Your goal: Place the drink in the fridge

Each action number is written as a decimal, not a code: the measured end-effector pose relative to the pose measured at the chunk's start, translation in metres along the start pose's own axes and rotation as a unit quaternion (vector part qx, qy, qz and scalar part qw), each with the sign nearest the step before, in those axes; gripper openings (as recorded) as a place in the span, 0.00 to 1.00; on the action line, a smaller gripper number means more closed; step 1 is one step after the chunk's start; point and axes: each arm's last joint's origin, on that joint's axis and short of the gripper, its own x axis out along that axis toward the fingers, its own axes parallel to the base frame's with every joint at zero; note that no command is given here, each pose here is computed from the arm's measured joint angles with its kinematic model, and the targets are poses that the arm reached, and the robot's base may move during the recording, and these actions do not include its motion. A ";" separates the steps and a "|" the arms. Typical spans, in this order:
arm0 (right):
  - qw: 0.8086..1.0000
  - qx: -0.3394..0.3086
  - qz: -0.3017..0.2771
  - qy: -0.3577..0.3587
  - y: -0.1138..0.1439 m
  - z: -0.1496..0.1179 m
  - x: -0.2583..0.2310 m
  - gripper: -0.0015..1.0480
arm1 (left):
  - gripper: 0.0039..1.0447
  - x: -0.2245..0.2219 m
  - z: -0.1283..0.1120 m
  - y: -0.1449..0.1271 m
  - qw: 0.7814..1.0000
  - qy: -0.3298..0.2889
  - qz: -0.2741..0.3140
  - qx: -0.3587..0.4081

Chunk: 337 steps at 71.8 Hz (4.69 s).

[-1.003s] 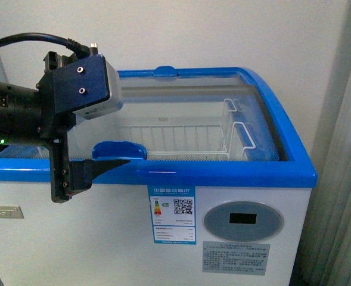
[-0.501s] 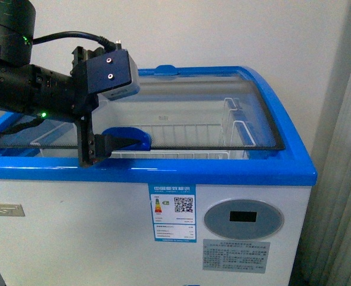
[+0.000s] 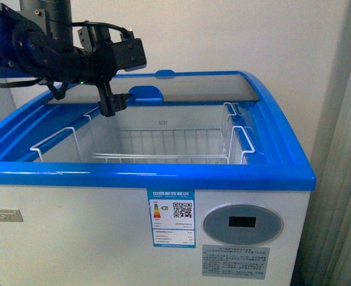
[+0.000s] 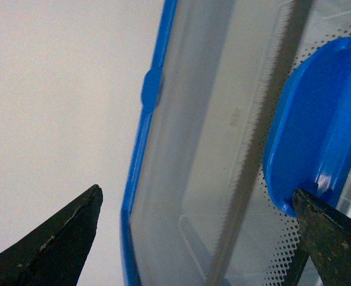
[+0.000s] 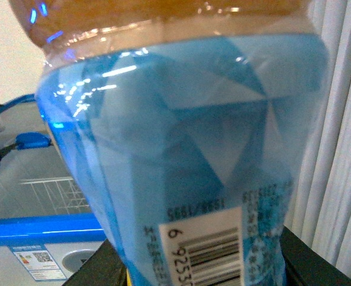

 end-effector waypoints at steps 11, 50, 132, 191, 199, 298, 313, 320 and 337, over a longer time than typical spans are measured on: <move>1.000 0.000 0.000 0.000 0.000 0.000 0.000 0.37 | 0.92 -0.003 0.006 0.012 0.995 0.051 0.076 -0.044; 0.987 -0.066 0.058 0.132 0.000 0.007 0.001 0.37 | 0.65 -0.209 0.040 0.004 0.815 0.053 0.210 -0.537; 0.705 -0.596 0.346 0.170 0.225 -0.060 0.317 0.37 | 0.02 -0.372 0.029 -0.139 0.775 0.079 0.189 -0.599; 0.820 -0.465 0.307 0.133 0.218 -0.029 0.300 0.93 | 0.02 -0.411 0.041 -0.159 0.775 0.072 0.194 -0.597; 0.881 -0.378 0.245 0.143 0.181 0.009 0.260 0.93 | 0.02 -0.415 0.043 -0.159 0.775 0.070 0.195 -0.596; 0.996 -0.068 0.060 0.026 -0.018 -0.123 -0.009 0.03 | 0.02 -0.438 0.051 -0.167 0.775 0.072 0.194 -0.597; 0.996 -0.068 0.060 0.026 -0.019 -0.130 -0.009 0.03 | 0.02 -0.438 0.051 -0.167 0.775 0.072 0.194 -0.597; 0.996 -0.068 0.060 0.022 -0.020 -0.135 -0.010 0.03 | 0.02 -0.438 0.051 -0.167 0.775 0.072 0.194 -0.597; 0.996 -0.068 0.061 0.018 -0.020 -0.138 -0.010 0.03 | 0.02 -0.438 0.051 -0.167 0.775 0.072 0.194 -0.597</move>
